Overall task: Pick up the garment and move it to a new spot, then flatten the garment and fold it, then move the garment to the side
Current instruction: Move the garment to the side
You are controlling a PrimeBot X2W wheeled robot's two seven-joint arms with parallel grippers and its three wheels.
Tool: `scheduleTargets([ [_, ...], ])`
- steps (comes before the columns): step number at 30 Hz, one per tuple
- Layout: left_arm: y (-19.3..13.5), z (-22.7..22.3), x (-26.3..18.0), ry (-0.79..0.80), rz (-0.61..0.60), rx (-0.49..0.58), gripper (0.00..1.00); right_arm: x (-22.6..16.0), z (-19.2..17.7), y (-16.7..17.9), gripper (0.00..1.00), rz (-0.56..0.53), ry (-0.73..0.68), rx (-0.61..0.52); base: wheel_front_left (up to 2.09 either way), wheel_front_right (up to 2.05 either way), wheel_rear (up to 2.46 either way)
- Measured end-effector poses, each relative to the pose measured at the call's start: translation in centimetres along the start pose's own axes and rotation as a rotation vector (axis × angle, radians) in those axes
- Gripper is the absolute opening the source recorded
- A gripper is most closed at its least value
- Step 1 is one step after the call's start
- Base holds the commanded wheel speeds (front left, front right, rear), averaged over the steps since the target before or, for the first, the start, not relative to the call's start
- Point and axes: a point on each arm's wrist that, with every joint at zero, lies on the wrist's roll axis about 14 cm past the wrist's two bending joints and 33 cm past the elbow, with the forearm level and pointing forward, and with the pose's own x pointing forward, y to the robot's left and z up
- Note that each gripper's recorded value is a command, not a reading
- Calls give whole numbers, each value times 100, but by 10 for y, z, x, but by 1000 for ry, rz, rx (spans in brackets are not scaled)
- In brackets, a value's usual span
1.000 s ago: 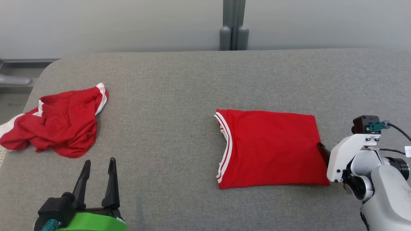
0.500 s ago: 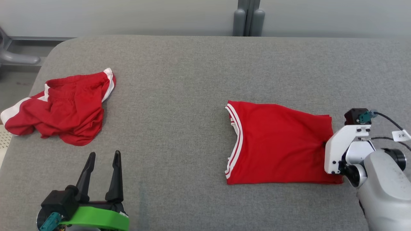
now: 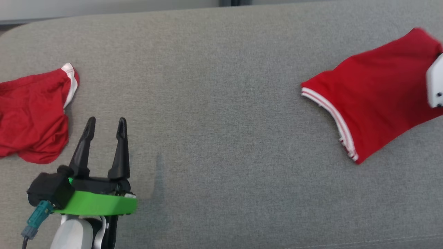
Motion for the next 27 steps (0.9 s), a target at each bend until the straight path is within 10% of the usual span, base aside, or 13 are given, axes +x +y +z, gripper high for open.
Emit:
scheduleTargets([
  [10,-14,-28,52,19,-115,10,100,18,-34,-107,0,-246,46,-17,0,0,0],
  [23,2,-72,73,76,-135,14,100,38,-75,-158,0,-439,99,-133,0,0,0],
  [24,3,-75,72,82,-133,17,100,41,-78,-156,27,-442,102,-128,0,0,0],
  [25,5,-77,72,88,-130,17,100,43,-82,-153,100,-443,111,-139,0,0,0],
  [27,7,-80,71,95,-125,18,100,46,-88,-147,100,-440,122,-138,0,0,0],
])
